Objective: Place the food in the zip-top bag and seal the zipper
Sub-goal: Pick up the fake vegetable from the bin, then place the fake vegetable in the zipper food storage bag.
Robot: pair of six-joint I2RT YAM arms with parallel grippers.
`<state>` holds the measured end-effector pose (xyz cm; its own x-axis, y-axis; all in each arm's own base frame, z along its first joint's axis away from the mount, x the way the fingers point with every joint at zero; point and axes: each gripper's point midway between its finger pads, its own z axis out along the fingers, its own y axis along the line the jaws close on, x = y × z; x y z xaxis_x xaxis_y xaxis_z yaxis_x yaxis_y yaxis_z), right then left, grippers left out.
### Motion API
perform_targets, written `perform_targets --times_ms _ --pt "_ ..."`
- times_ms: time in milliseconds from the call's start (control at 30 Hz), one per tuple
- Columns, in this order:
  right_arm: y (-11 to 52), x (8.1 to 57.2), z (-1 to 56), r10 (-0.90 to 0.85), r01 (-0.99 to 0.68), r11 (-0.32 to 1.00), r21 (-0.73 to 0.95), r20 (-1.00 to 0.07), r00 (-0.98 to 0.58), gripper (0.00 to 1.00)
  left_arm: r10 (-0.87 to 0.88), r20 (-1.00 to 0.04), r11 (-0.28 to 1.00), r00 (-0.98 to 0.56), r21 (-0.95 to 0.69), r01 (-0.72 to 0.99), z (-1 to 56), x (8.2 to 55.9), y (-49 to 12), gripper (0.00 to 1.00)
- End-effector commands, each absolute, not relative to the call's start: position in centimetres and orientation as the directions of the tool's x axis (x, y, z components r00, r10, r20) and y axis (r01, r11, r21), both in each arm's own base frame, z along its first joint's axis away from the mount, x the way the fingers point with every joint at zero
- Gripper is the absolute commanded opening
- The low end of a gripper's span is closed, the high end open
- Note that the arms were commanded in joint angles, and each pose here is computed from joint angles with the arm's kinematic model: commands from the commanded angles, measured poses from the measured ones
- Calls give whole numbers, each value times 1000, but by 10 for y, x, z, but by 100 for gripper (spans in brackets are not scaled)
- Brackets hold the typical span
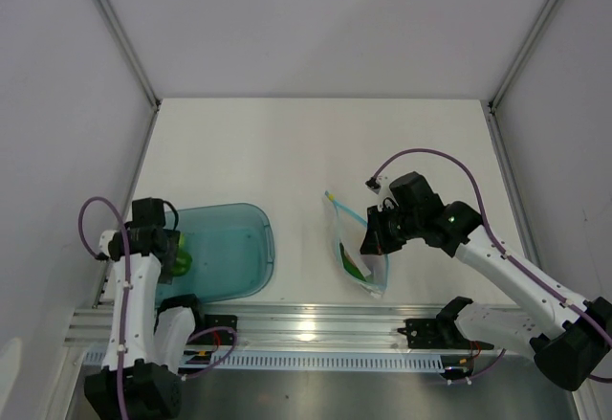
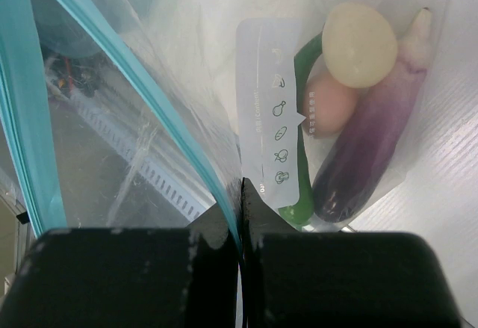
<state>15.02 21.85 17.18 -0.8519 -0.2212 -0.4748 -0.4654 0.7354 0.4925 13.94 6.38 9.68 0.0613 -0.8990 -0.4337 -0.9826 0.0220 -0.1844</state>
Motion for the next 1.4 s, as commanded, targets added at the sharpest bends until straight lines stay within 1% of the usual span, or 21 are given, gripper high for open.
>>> perform_targets --times_ms 0,100,233,267,300,400,433,500,533,567,600,667,700,800,833,900,933,1000,1100,1267,1367 --pt "221 152 180 -199 -470 724 505 -499 -843 0 -924 -382 143 -1 -342 -929 120 166 45 1" --pt "222 153 181 -191 -464 725 509 -498 -846 0 -937 -343 230 -72 -448 -864 132 189 25 1" --pt "223 155 183 -183 -465 724 510 -508 -842 0 -912 -354 389 -208 -582 -714 158 219 -11 1" --pt "222 156 185 -178 -462 726 510 -509 -842 0 -905 -361 412 -226 -608 -679 165 224 -17 1" --pt "222 156 186 -176 -461 726 510 -511 -841 0 -889 -356 455 -287 -633 -626 172 227 -35 1" --pt "222 157 188 -174 -463 730 504 -517 -838 0 -847 -386 523 -365 -727 -444 203 245 -66 0" --pt "222 158 189 -172 -461 731 503 -518 -838 0 -812 -386 550 -437 -756 -355 213 243 -89 1" --pt "222 160 191 -168 -461 734 498 -524 -835 0 -764 -433 565 -478 -807 -171 241 250 -116 1" --pt "222 160 191 -165 -457 738 497 -524 -836 0 -705 -462 578 -539 -814 -58 251 244 -138 1" --pt "222 161 191 -162 -456 738 497 -526 -835 0 -678 -488 571 -550 -820 24 261 241 -149 1" --pt "222 161 192 -158 -453 739 499 -525 -836 0 -650 -531 540 -544 -826 160 283 238 -167 1" --pt "222 161 193 -153 -450 740 501 -525 -837 0 -618 -566 499 -546 -819 284 299 229 -184 1" --pt "222 161 193 -153 -449 741 500 -526 -837 0 -604 -595 458 -530 -803 381 316 224 -197 1" --pt "221 162 193 -147 -444 745 497 -527 -837 0 -531 -646 379 -549 -760 529 335 207 -226 1" --pt "220 163 193 -146 -442 747 496 -526 -838 0 -518 -685 345 -512 -715 608 353 202 -233 1" --pt "220 163 193 -143 -439 749 495 -527 -838 0 -448 -715 289 -537 -684 670 355 190 -255 0" --pt "220 163 192 -139 -435 751 497 -526 -839 0 -447 -730 247 -517 -656 714 367 186 -262 1" --pt "220 164 193 -136 -435 753 493 -531 -837 0 -409 -749 186 -520 -627 757 372 172 -277 1" --pt "220 165 196 -128 -435 753 494 -537 -834 0 -377 -769 136 -516 -597 790 374 165 -294 1" --pt "218 165 194 -127 -429 760 489 -535 -835 0 -348 -781 71 -518 -573 816 379 160 -316 1" --pt "217 164 193 -127 -427 764 484 -536 -835 0 -318 -782 46 -537 -578 815 371 158 -330 1"
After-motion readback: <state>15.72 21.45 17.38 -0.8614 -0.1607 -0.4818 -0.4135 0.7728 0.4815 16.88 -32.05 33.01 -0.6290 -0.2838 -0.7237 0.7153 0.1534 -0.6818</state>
